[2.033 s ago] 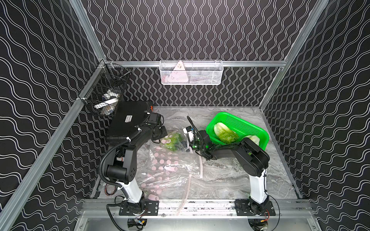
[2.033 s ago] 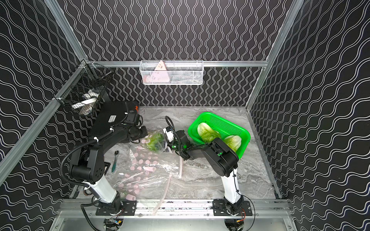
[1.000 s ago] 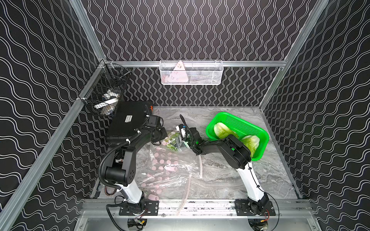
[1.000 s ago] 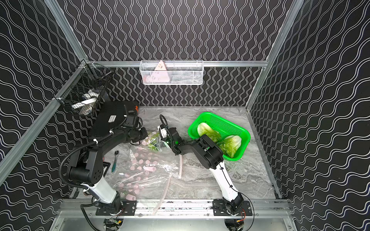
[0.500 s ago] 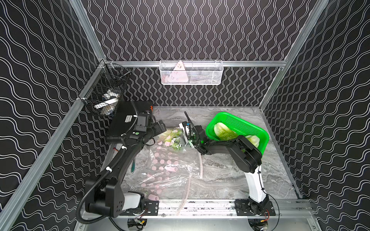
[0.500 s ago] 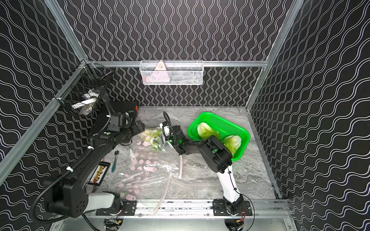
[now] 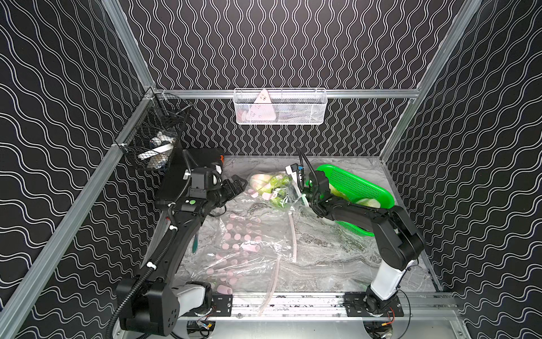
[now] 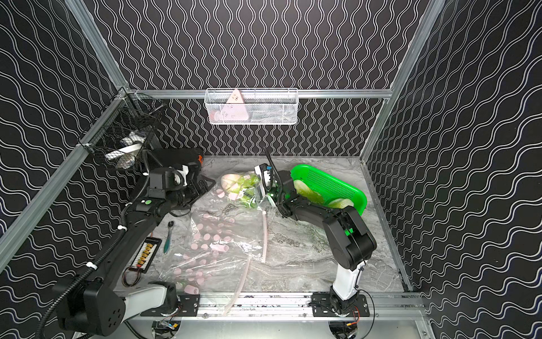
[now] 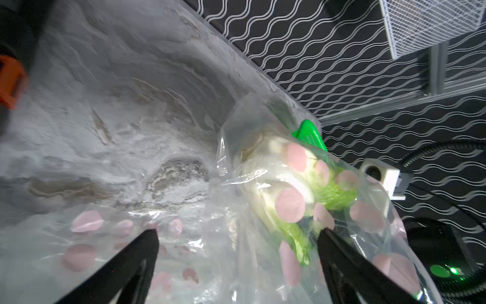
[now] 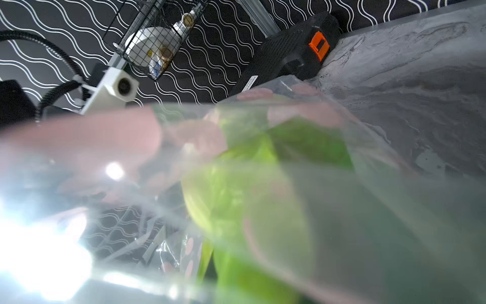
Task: Open the zip-top bag and take out the chinese cabbages
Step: Pick up the Chinese cabbage from the zipper food storage bag.
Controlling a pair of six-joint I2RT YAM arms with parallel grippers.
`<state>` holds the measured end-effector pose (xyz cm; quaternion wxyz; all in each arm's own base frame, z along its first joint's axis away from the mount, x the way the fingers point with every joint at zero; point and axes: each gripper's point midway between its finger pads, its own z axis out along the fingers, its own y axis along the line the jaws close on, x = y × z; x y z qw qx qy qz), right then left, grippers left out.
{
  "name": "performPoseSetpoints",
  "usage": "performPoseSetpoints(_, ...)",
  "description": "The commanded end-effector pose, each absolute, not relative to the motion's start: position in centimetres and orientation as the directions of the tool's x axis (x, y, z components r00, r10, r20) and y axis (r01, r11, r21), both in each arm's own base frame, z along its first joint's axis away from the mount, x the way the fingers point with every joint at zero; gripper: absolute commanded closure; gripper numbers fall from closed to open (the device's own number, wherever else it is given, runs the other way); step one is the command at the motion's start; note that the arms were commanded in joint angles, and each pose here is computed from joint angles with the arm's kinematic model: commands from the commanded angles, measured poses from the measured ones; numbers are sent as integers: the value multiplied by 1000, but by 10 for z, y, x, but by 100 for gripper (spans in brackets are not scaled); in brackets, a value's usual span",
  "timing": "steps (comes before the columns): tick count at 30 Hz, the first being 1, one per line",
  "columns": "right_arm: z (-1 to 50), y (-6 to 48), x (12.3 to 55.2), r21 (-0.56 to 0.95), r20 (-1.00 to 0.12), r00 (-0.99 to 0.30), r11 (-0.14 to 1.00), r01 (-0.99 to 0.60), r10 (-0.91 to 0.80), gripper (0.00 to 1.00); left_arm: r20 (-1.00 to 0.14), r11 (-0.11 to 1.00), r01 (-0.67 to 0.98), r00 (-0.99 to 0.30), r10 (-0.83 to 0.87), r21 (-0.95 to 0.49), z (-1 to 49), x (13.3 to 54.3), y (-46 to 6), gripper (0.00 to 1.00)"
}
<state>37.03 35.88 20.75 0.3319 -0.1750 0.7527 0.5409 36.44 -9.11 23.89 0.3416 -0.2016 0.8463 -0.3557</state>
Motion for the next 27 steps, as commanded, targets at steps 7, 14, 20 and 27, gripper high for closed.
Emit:
performPoseSetpoints(7,209,356,359,696,-690,-722,326,-640,57,100,-132,263,-58,-748,-650,-963,240,371,-140,2)
performPoseSetpoints(14,215,353,355,696,-687,-725,333,-636,53,100,-71,204,-79,-769,-635,-976,215,371,-152,53)
performPoseSetpoints(20,222,346,353,765,-618,-783,274,-582,62,100,-256,436,-28,-774,-579,-900,215,370,-143,100)
performPoseSetpoints(27,233,336,346,842,-527,-848,168,-513,47,100,-471,687,35,-753,-459,-726,212,367,-118,100)
